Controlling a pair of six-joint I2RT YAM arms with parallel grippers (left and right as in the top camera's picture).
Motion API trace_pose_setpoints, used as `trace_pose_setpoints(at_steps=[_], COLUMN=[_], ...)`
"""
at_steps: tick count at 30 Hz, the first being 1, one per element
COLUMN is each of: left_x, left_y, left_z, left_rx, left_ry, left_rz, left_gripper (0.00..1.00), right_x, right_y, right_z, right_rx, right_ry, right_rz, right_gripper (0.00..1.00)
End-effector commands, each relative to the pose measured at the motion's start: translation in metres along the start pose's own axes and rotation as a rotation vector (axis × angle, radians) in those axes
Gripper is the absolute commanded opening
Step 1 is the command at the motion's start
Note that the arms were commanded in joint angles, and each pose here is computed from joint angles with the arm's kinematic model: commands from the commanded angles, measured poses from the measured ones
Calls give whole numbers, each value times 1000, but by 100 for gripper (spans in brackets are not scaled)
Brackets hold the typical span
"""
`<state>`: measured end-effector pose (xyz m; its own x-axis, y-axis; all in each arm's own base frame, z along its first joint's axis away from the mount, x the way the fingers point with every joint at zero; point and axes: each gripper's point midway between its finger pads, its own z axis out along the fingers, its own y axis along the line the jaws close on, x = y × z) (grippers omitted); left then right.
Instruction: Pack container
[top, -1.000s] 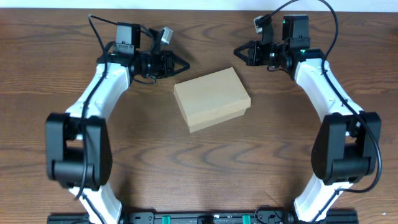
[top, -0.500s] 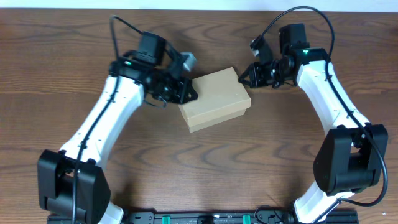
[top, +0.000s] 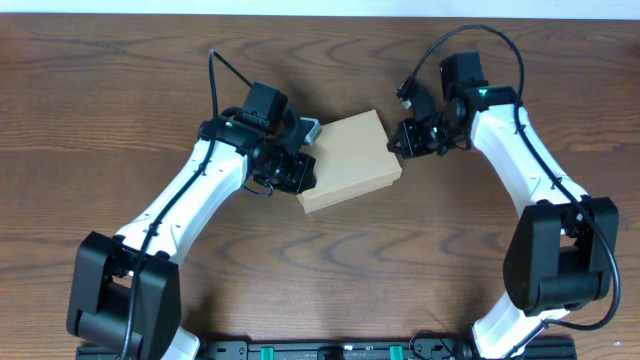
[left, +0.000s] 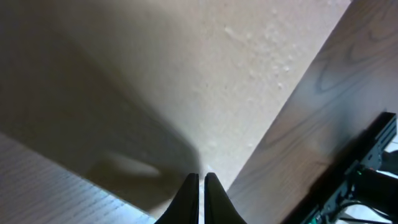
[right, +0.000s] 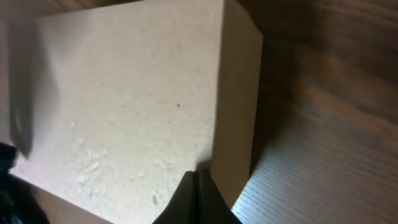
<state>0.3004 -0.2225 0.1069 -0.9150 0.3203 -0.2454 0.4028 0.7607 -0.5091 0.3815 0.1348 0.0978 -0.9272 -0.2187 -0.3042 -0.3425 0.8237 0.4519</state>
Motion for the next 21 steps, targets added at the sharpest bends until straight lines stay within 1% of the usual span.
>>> trace_pose_setpoints(at_steps=[1,9,13,16,18,21], left_x=[8,7,6,2,-1,-4], left_y=[7,6,8,5,4,5], left_z=[7,0,-13,-29,-40,-58], left_rx=[-23,-32,-87,-110,-134,-186], left_ry=[13,-5,-38,-85,-122,-177], left_rz=[-37,-41,-27,-19,-6,-5], left_gripper=[6,6,6,6,6,6], right_x=[11,2,-2,0,4,17], right_y=[-1,3,-15,-30,-37,-37], right_z=[2,-13,-30,-37,-36,-28], right_rx=[19,38,184,280,317,312], right_ry=[23,-31,-68,-76,-67,-33], right_rz=[-12,-32,31,118,161,180], right_gripper=[1,1,1,1,1,1])
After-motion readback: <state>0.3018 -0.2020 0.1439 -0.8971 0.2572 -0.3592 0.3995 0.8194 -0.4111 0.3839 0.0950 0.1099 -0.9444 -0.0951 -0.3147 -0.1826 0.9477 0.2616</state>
